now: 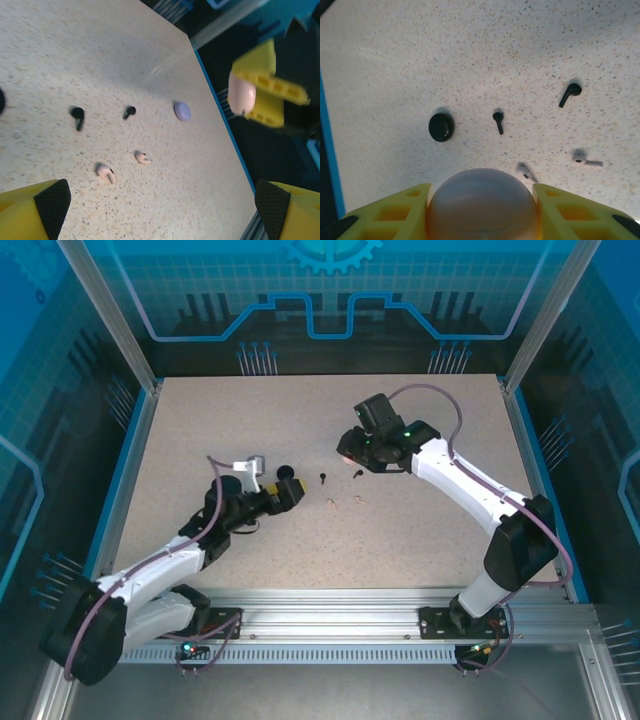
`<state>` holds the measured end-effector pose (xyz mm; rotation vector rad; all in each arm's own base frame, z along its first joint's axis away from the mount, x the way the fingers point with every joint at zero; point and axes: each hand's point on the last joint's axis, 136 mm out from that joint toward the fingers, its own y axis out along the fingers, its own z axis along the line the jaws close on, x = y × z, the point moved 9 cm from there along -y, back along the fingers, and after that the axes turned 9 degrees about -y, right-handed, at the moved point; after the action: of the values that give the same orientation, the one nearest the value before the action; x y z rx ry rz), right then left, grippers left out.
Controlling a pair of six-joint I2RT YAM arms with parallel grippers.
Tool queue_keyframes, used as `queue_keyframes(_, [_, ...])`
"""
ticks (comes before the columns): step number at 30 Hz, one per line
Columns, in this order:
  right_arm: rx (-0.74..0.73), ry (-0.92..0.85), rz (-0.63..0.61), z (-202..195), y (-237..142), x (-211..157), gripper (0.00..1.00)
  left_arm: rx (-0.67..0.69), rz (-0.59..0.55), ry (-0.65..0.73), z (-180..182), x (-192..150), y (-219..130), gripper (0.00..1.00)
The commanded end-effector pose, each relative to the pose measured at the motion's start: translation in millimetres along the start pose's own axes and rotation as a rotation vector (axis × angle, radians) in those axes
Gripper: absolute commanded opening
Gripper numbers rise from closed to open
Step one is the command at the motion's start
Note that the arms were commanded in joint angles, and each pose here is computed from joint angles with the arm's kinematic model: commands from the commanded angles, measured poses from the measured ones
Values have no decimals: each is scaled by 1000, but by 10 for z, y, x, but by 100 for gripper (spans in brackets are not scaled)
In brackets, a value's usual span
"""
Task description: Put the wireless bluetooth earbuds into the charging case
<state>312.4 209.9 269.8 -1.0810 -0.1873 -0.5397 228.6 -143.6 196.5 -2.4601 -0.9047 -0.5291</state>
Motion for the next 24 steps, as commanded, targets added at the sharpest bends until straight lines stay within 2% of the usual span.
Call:
queue_keyframes(1, [88, 145, -26, 77, -58, 38, 36, -101, -51, 187, -294, 63, 127, 99])
queue_keyframes(5, [111, 261, -18, 110, -18, -21, 36, -139, -97, 226, -367, 33, 253, 99])
queue_keyframes(9, [125, 375, -28, 108, 14, -100, 35, -177, -158, 189, -408, 99, 336, 98])
queue_keyframes(13, [130, 418, -64, 149, -48, -122, 35, -219, -176, 147, -448, 140, 424, 94])
queue_keyframes(15, [136, 424, -71, 173, -81, -122, 36, -239, -175, 135, -457, 158, 472, 91])
queue_keyframes(21, [135, 439, -92, 167, -134, -117, 36, -315, -138, 63, -405, 193, 649, 74])
queue_keyframes(24, [131, 443, -94, 147, -144, -129, 37, -356, -143, 15, -369, 260, 698, 73])
